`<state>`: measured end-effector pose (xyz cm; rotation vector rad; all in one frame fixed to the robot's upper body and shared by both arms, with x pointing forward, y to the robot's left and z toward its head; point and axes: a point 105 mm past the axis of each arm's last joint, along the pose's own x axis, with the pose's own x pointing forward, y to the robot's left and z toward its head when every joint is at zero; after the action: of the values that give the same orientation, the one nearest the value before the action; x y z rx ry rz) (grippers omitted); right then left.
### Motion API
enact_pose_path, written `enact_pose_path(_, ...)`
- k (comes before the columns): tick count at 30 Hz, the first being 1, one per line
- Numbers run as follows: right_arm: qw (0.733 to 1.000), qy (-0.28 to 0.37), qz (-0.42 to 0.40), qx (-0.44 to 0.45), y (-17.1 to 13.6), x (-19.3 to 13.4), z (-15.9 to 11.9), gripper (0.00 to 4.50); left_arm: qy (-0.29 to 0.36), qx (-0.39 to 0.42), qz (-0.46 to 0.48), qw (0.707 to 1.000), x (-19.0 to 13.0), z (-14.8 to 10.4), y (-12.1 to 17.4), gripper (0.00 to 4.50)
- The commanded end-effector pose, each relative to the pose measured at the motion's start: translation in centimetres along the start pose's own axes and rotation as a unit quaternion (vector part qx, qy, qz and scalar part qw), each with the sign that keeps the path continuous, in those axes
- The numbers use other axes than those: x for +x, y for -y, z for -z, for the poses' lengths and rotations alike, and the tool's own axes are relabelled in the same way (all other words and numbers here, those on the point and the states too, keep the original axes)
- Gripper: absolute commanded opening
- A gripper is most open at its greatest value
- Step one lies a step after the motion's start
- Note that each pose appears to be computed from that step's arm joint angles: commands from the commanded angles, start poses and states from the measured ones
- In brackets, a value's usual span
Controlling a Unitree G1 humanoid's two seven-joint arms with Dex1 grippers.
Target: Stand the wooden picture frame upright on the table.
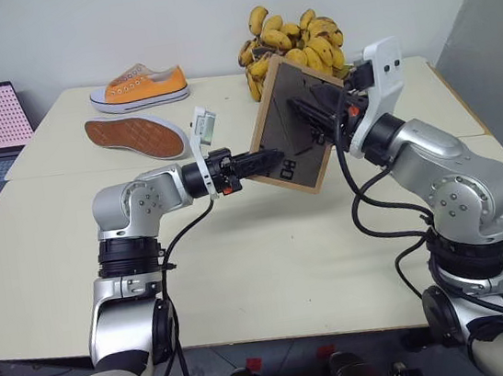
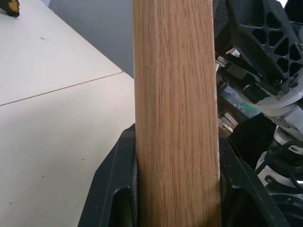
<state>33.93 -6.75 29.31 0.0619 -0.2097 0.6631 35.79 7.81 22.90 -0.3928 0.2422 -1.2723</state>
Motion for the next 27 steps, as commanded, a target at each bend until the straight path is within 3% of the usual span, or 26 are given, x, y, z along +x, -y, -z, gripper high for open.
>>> enact_pose_path(1, 0.999, 0.038, -0.02, 0.0, -1.7, 0.3, -1.9, 2.73, 0.016, 0.037, 0.024, 0.999, 0.7, -1.6, 1.0, 1.29)
enact_pose_path(11, 0.999, 0.043, -0.002, 0.001, -1.4, -0.1, -2.2, 2.73, 0.022, 0.024, -0.02, 0.999, 2.0, -1.5, -2.4, 1.29)
enact_pose_path(27, 0.999, 0.038, 0.03, -0.005, -0.4, -1.2, -1.4, 2.73, 0.036, 0.041, -0.024, 0.998, 1.6, -3.4, -2.8, 1.29)
